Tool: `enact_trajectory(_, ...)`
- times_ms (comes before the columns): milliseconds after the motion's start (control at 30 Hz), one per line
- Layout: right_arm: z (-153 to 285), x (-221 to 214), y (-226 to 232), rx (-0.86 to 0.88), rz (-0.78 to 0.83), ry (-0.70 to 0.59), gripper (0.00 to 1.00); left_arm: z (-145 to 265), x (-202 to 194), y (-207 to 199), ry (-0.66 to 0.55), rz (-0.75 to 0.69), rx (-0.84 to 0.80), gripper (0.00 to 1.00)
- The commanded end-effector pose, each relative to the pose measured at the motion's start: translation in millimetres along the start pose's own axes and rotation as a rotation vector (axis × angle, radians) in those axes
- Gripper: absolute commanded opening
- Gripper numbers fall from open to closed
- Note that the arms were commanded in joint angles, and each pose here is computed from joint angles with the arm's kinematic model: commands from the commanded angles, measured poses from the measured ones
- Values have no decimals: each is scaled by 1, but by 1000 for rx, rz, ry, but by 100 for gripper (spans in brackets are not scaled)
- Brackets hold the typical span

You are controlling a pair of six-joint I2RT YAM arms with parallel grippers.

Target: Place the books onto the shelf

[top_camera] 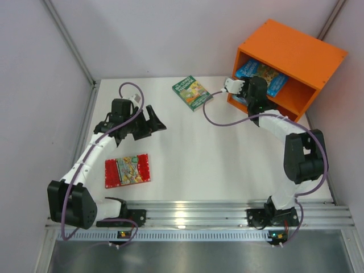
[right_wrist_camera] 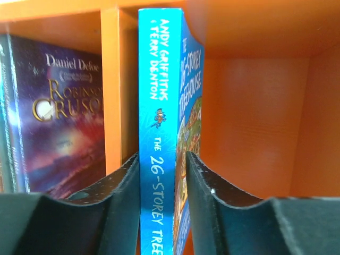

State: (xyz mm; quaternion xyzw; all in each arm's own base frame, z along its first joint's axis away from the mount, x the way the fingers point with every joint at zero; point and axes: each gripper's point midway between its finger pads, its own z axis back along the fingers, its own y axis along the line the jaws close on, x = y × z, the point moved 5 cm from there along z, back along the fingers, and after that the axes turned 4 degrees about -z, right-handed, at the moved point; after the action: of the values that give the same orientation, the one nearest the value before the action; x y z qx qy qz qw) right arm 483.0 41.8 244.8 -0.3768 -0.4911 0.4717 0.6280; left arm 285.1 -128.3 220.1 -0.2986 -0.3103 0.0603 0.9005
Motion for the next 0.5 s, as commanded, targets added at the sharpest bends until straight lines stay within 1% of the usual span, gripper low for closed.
enact_trajectory(0, 13, 19, -35, -49, -95, -105, 39, 2, 13, -10, -46, -25, -43, 91)
enact_trajectory(67, 18, 21, -36, -28, -105, -115, 46, 2, 12, -10, -41, -21, -48, 91)
enact_trajectory(233, 23, 23, -39, 0, -122, -120, 47, 3, 10, -10, -41, -21, -55, 90)
enact_trajectory(333, 27, 22, -42, 28, -137, -117, 49, 5, 9, -10, -45, -24, -52, 90)
enact_trajectory(467, 34, 24, -40, 93, -163, -122, 57, 5, 6, -9, -37, -19, -53, 90)
